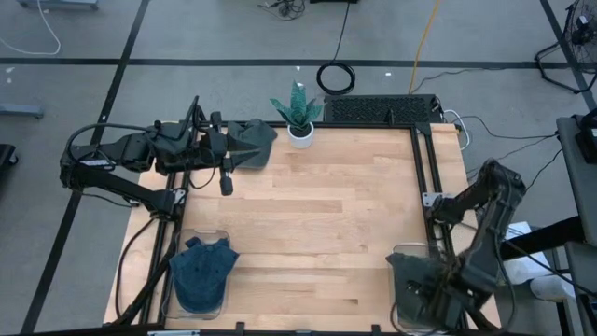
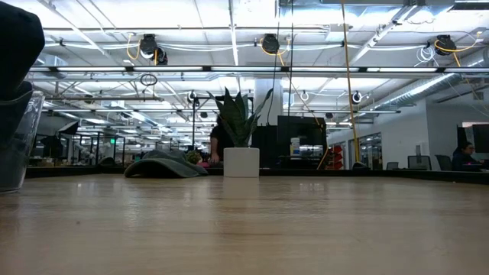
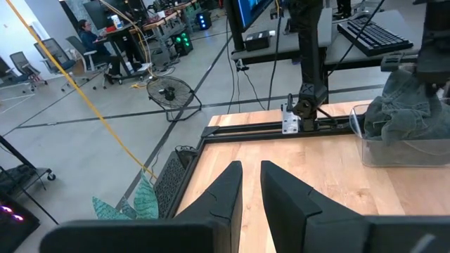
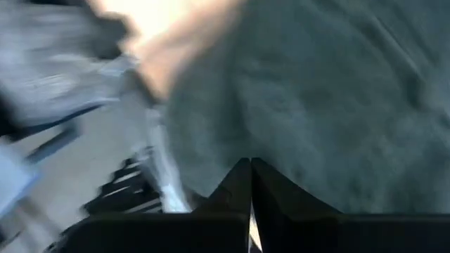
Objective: Pick & Place hat
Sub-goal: Put the top gray cap into the right transparent bin
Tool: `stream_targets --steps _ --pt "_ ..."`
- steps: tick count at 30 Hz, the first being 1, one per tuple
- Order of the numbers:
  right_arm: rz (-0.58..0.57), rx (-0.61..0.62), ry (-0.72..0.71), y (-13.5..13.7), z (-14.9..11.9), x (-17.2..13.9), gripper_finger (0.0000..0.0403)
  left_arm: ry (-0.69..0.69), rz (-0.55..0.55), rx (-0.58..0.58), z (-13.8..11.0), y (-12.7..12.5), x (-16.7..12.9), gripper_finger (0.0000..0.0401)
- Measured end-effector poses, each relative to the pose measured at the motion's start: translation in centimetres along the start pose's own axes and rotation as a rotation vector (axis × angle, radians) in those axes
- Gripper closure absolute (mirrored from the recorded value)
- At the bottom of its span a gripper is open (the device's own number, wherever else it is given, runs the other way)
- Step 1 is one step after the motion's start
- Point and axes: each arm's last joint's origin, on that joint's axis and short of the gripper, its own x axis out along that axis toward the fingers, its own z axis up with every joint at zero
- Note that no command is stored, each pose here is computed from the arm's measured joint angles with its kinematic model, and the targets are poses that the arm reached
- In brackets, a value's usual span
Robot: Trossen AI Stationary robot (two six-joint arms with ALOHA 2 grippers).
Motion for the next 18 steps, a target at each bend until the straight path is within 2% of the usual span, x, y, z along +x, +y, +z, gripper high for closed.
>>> stream_targets --steps 2,11,14,18 --pt "-0.08 0.057 0.001 -0.2 -0.7 0.7 0.0403 0.0 0.0 0.0 0.0 0.0 0.0 0.0339" --pt "-0.227 0.138 -0.015 -1.8 -0.8 5.2 0.0403 0.0 0.0 0.0 0.0 0.0 0.0 0.0339" --pt "-0.212 0.121 -0.006 -2.2 -0.3 7.1 0.0403 0.0 0.0 0.0 0.0 0.0 0.0 0.0339" --pt "-0.133 0.073 0.008 -2.7 0.7 9.8 0.0403 0.0 0.0 0.0 0.0 0.0 0.0 0.0339"
